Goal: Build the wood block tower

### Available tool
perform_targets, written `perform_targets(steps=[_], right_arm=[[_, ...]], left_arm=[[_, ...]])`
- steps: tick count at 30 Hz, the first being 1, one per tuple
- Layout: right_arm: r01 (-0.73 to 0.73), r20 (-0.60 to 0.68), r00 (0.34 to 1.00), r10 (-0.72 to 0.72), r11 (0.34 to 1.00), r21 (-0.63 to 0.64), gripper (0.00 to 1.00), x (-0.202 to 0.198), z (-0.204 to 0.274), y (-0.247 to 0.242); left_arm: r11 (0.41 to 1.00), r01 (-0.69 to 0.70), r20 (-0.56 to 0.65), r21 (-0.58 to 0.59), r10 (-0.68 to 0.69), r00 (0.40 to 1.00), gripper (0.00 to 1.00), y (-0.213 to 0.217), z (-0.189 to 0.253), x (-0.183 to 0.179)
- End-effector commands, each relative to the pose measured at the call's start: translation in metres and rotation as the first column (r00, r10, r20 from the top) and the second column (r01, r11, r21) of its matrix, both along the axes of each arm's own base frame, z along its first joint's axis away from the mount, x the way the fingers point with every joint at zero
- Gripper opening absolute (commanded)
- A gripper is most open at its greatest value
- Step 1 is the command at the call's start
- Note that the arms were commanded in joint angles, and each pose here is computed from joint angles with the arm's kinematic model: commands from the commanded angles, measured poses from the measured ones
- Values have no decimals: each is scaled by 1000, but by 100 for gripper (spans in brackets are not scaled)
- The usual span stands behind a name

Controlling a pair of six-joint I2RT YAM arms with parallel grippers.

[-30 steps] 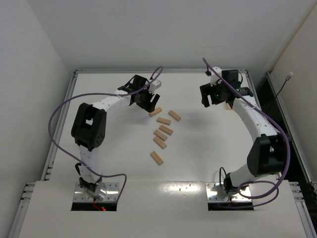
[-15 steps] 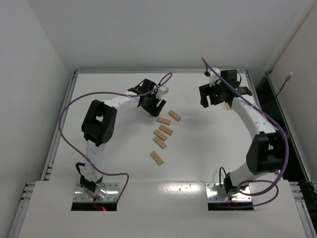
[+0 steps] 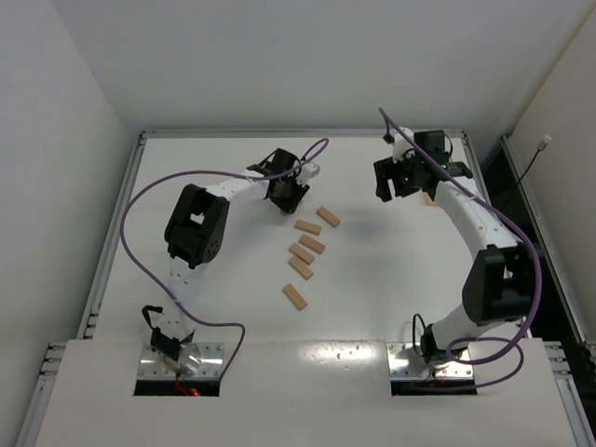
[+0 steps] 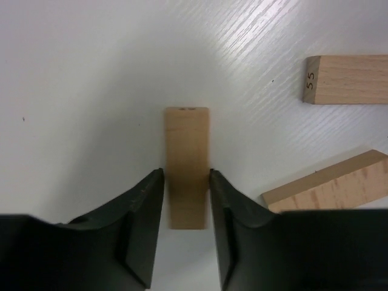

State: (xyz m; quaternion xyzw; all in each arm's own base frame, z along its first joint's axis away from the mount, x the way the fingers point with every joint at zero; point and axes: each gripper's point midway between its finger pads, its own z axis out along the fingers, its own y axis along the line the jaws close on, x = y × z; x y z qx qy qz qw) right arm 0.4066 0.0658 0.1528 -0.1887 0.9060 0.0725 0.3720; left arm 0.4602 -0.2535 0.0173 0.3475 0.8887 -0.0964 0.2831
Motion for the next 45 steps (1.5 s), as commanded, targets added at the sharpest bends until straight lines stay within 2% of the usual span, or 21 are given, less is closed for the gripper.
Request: perform_targets(steps=[1, 3, 4, 5, 10, 11, 15, 20, 23, 26, 28, 29, 33, 36, 37, 40, 45], right_arm=[[3, 28, 1000, -3, 1000, 23, 69, 10, 12, 2], [2, 37, 999, -3, 1000, 24, 67, 12, 16, 2], [3, 28, 1000, -3, 1000, 23, 67, 10, 15, 2], [3, 28, 1000, -3, 1000, 23, 67, 10, 15, 2], [5, 26, 1000, -6, 1000, 29, 66, 8, 17, 0], [-3, 25, 1000, 2, 999, 38, 66, 7, 17, 2], [-10, 25, 1000, 9, 999, 44, 65, 5, 18, 3], [-10, 25, 1000, 9, 999, 44, 63, 2, 20, 3], [-18, 24, 1000, 17, 998, 53, 63, 2, 20, 5], [-19, 12, 1000, 18, 998, 66, 62, 2, 17, 7], [-12, 9, 1000, 12, 997, 72, 62, 1, 17, 8], [-5, 5, 1000, 4, 997, 79, 62, 1, 17, 8], [10, -2, 1000, -10, 996, 93, 59, 3, 17, 9], [33, -21, 999, -31, 993, 111, 59, 3, 16, 10], [49, -41, 998, -45, 991, 122, 59, 4, 12, 11], [47, -56, 998, -39, 989, 137, 59, 3, 8, 17], [66, -78, 995, -54, 985, 161, 60, 2, 5, 20]], left_arm=[[999, 44, -6, 21, -44, 999, 30, -11, -8, -4], [998, 64, -12, 30, -64, 998, 18, -15, -10, -9], [997, 64, -12, 30, -64, 998, 2, -16, -10, -9], [996, 83, -21, 40, -82, 996, 0, -18, -11, -14], [972, 231, -57, 43, -228, 972, 0, -33, -8, -61], [961, 271, -91, 61, -265, 960, 0, -34, -19, -84], [926, 371, -131, 67, -360, 924, 0, -40, -25, -130], [895, 446, -220, 11, -433, 874, 0, -37, -35, -185], [903, 429, -233, 2, -417, 879, 0, -34, -32, -200], [932, 362, -188, 5, -355, 916, 0, -38, -23, -188], [974, 225, -158, -23, -225, 961, 0, -31, -11, -160], [985, 164, -102, -47, -168, 981, 0, -33, 6, -137], [994, -88, 12, -72, 89, 996, 0, -22, 45, -82], [930, -353, 67, -105, 361, 930, 0, -10, 65, -55], [894, -427, 44, -138, 436, 899, 0, -11, 65, -52], [853, -509, -11, -115, 511, 859, 0, -10, 53, -53], [744, -661, -39, -91, 661, 749, 0, -8, 37, -62]])
